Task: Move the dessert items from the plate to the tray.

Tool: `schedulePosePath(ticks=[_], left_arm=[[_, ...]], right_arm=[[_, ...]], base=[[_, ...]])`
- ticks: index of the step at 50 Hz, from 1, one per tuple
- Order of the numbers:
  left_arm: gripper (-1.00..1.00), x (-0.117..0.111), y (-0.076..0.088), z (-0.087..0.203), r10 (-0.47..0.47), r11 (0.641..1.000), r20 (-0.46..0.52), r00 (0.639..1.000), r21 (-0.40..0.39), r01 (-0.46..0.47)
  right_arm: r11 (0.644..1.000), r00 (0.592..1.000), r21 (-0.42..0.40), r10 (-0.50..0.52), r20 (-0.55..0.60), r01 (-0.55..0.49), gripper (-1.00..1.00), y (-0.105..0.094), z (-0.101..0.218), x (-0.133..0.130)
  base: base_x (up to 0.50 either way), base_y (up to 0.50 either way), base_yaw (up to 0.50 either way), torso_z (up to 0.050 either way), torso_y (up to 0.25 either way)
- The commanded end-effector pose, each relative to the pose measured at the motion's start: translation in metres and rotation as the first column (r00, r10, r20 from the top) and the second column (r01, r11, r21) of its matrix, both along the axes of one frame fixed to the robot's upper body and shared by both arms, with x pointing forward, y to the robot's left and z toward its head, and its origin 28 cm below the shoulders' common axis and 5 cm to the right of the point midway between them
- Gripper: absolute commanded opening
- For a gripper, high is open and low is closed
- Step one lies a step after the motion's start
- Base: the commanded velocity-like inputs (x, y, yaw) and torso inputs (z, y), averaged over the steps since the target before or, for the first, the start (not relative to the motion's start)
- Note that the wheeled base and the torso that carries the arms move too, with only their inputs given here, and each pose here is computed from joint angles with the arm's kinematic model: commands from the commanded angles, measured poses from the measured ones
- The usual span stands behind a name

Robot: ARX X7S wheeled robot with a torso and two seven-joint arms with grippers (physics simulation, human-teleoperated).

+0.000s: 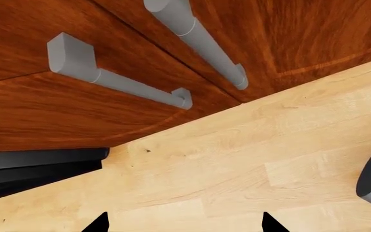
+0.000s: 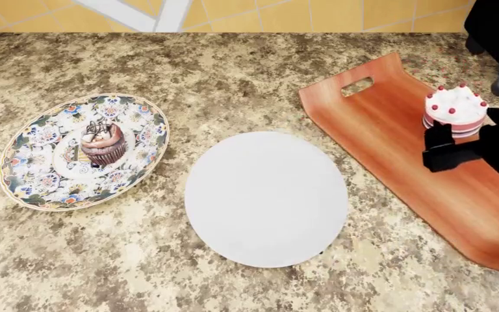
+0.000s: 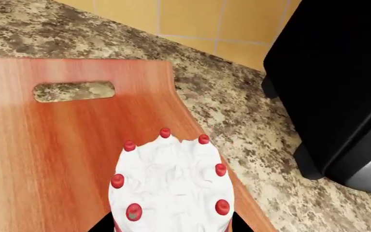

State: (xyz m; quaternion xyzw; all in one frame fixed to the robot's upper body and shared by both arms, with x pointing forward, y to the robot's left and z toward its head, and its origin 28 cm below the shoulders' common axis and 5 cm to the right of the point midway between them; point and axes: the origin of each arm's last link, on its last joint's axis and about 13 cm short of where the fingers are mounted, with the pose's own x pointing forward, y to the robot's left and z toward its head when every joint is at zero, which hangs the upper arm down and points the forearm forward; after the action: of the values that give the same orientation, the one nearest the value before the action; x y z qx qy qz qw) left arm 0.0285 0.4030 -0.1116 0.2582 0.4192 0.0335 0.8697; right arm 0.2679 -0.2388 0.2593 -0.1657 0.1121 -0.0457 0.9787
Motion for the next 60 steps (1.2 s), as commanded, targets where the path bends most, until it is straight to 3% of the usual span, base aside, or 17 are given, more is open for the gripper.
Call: schedulePosePath(ticks=[1, 12, 13, 44, 60], left_arm=[[1.00, 0.001, -0.004, -0.002, -0.012, 1.000, -0.011, 1.000, -0.011, 0.011], [1.00, 0.007, -0.006, -0.003, -0.012, 1.000, -0.012, 1.000, -0.013, 0.012], [1.00, 0.007, -0.006, -0.003, -0.012, 1.000, -0.012, 1.000, -0.013, 0.012], [1.00, 0.004, -0.005, -0.002, -0.016, 1.000, -0.015, 1.000, -0.019, 0.016], [1.00, 0.005, -0.005, -0.003, -0.018, 1.000, -0.010, 1.000, -0.023, 0.017]], right_arm=[[0.999, 0.999, 0.026, -0.029, -0.038, 0.030, -1.00, -0.003, -0.018, 0.003], [0.999, 0.999, 0.040, -0.028, -0.035, 0.029, -1.00, -0.003, -0.021, -0.002], [0.999, 0.999, 0.041, -0.028, -0.032, 0.029, 1.00, -0.003, -0.020, -0.002], [0.999, 0.999, 0.029, 0.040, 0.034, -0.041, 1.00, 0.004, 0.004, -0.004], [0.989, 0.981, -0.082, 0.133, 0.141, -0.122, 1.00, 0.025, 0.055, -0.011]], base=[[0.00, 0.00, 0.00, 0.000, 0.000], [0.00, 0.00, 0.00, 0.000, 0.000], [0.00, 0.00, 0.00, 0.000, 0.000], [0.00, 0.00, 0.00, 0.000, 0.000], [0.00, 0.00, 0.00, 0.000, 0.000]])
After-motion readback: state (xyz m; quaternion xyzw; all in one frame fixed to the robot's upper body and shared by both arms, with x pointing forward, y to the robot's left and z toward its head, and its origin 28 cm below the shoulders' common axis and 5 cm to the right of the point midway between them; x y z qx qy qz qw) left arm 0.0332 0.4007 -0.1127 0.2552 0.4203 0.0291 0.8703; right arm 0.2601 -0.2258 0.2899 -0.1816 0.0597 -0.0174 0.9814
